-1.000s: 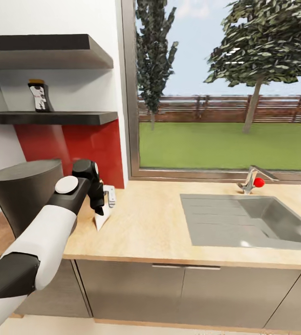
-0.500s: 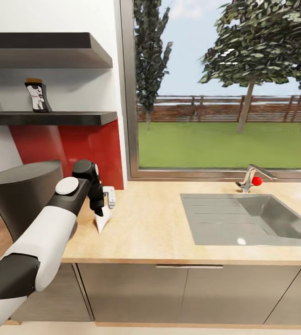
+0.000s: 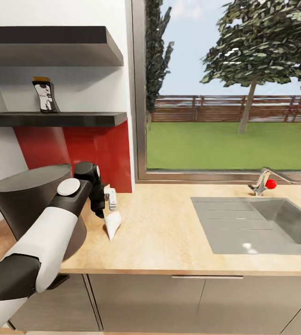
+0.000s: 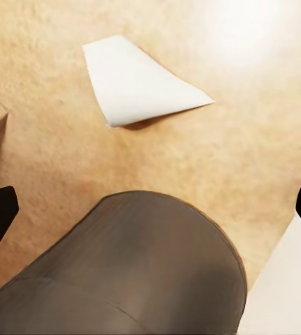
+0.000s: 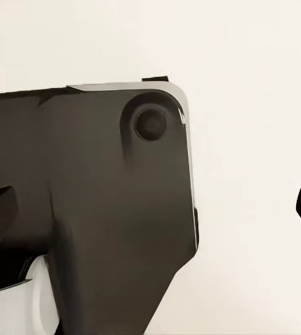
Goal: Set up a coffee station on the kitchen countertop: keep the coffee maker on the countertop, move the bottle of coffee from the kitchen shelf to the counter next to the coffee maker, place a paper coffee filter on top of the coffee maker, put the saucer next to the coffee maker with the coffee cup on the saucer, and place the electric kettle next to the coffee maker.
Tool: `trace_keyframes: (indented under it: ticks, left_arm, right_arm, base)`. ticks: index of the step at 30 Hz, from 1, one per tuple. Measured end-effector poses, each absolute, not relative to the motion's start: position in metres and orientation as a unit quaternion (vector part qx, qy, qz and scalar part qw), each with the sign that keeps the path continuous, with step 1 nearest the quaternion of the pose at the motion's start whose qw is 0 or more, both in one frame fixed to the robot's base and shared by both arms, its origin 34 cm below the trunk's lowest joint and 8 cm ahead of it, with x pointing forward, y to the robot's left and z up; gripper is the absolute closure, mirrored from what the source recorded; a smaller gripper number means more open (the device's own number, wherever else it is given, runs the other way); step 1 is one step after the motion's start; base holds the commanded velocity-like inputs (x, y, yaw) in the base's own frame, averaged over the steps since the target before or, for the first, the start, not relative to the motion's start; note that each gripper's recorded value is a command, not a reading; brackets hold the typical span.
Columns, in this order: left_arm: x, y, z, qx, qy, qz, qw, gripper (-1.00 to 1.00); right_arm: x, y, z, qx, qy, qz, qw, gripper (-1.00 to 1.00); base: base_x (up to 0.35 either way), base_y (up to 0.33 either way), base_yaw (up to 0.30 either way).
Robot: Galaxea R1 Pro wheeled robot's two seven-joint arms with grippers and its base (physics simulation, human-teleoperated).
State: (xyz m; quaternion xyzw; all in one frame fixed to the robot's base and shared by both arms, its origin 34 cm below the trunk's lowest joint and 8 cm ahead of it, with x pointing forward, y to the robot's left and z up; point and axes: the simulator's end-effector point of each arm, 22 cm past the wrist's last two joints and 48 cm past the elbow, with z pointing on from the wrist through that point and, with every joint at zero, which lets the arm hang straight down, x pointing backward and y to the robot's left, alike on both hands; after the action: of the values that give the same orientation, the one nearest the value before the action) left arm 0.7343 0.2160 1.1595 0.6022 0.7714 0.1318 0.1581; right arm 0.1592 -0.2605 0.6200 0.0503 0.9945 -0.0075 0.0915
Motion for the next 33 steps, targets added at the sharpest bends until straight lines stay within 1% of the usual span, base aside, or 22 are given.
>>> trace_keyframes:
  ticks: [10, 18, 28, 33]
  left_arm:
    - [0.7342, 0.2143, 1.1595, 0.602, 0.771, 0.13, 0.159, -1.0]
    - [0.7338, 0.2145, 1.1595, 0.602, 0.772, 0.129, 0.159, -1.0]
    - [0.7333, 0.2145, 1.1573, 0.602, 0.772, 0.127, 0.159, -1.0]
    - [0.7327, 0.2133, 1.157, 0.602, 0.773, 0.125, 0.159, -1.0]
  right_arm:
    - [0.1595, -0.2606, 0.62, 0.051, 0.994, -0.008, 0.092, -1.0]
    - [0.1594, -0.2606, 0.6201, 0.05, 0.994, -0.008, 0.092, -1.0]
    - [0.1595, -0.2606, 0.6201, 0.05, 0.994, -0.008, 0.092, -1.0]
    - [0.1594, -0.2606, 0.6201, 0.05, 0.994, -0.008, 0.092, -1.0]
  base:
    - [0.036, 0.007, 0.0]
    - [0.255, 0.0, 0.0]
    - [0.065, 0.0, 0.0]
    - [0.252, 0.0, 0.0]
